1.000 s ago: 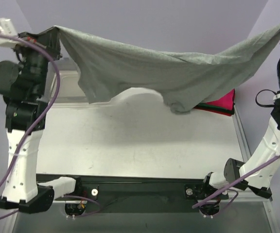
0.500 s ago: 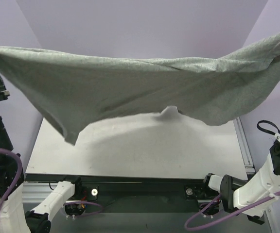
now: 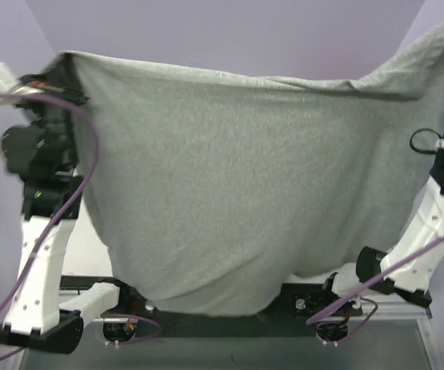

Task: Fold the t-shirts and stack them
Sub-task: Flatten out the tshirt

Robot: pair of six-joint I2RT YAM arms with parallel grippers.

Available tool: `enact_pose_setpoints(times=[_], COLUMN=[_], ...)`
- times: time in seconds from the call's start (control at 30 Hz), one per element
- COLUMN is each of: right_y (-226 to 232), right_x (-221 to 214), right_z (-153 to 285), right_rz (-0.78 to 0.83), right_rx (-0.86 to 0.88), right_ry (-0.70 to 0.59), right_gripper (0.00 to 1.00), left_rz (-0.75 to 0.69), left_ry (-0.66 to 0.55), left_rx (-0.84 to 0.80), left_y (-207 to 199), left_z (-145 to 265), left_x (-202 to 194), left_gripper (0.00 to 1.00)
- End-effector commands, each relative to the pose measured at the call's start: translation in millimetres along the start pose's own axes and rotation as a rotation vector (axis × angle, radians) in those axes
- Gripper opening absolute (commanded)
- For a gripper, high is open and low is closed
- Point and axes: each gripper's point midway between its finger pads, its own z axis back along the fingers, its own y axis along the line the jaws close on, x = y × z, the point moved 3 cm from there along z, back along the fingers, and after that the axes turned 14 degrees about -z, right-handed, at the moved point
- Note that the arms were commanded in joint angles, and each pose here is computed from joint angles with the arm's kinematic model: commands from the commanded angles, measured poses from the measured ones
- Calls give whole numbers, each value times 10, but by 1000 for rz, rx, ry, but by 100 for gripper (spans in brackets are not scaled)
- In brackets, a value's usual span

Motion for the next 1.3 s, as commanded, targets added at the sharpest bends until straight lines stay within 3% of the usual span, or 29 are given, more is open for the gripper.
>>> enact_pose_setpoints(times=[0.0, 0.07, 0.1, 0.17, 0.2, 0.23, 0.27, 0.3, 0.33, 0.37, 0.4, 0.43, 0.47, 0.67, 0.77, 0.93, 1.07, 1.27], right_y=[-728, -1076, -1171, -1415, -1468, -1536, -1620, -1660, -1704, -1750, -1843, -1866, -1921, -2006, -2020, -1940, -2205, -2477], right_x=[-723, -1089, -1203, -1487, -1547, -1625, -1717, -1755, -1795, -1839, -1933, -1950, -2007, -2187, -2313, -2504, -2826, -3027], right_z=[-410, -495, -504, -485, -469, -455, -409, -377, -341, -307, -257, -216, -164, 114, 346, 904, 1600, 2504], right_rz=[-78, -104, -111, -137, -141, -142, -146, -146, -144, -144, -147, -145, -147, -69, -5, 114, 91, 49], right_rx=[-138, -222, -247, -314, -330, -349, -380, -395, -414, -432, -460, -474, -498, -530, -543, -541, -637, -777], right_ry=[183, 292, 323, 410, 433, 455, 485, 500, 516, 529, 558, 569, 591, 669, 726, 831, 983, 1128], right_gripper=[0, 0, 0, 0, 0, 0, 0, 0, 4, 17, 44, 86, 99, 100, 100, 100, 100, 100], left_rz=[-88, -108, -117, -120, -124, -135, -136, -123, -110, -100, -90, -91, -90, -121, -177, -299, -341, -201], left_ry=[266, 355, 449, 550, 641, 718, 749, 790, 810, 819, 835, 853, 848, 855, 936, 1149, 1298, 1500], left_rx=[80, 88, 59, 48, 24, 19, 10, -23, -33, -45, -58, -59, -63, -28, 18, 81, 10, -39], left_y=[233, 341, 359, 393, 410, 433, 419, 378, 361, 329, 295, 286, 263, 304, 424, 590, 377, 285], left_z=[-276, -360, -411, -491, -517, -474, -546, -521, -524, -556, -540, -510, -496, -242, 108, 970, 1631, 2288], left_x=[-1332, -1737, -2163, -2449, -2827, -2996, -3159, -3259, -3328, -3378, -3407, -3443, -3398, -3231, -3315, -3622, -3794, -4106], left_gripper=[0, 0, 0, 0, 0, 6, 19, 48, 64, 75, 82, 93, 95, 97, 97, 97, 97, 97])
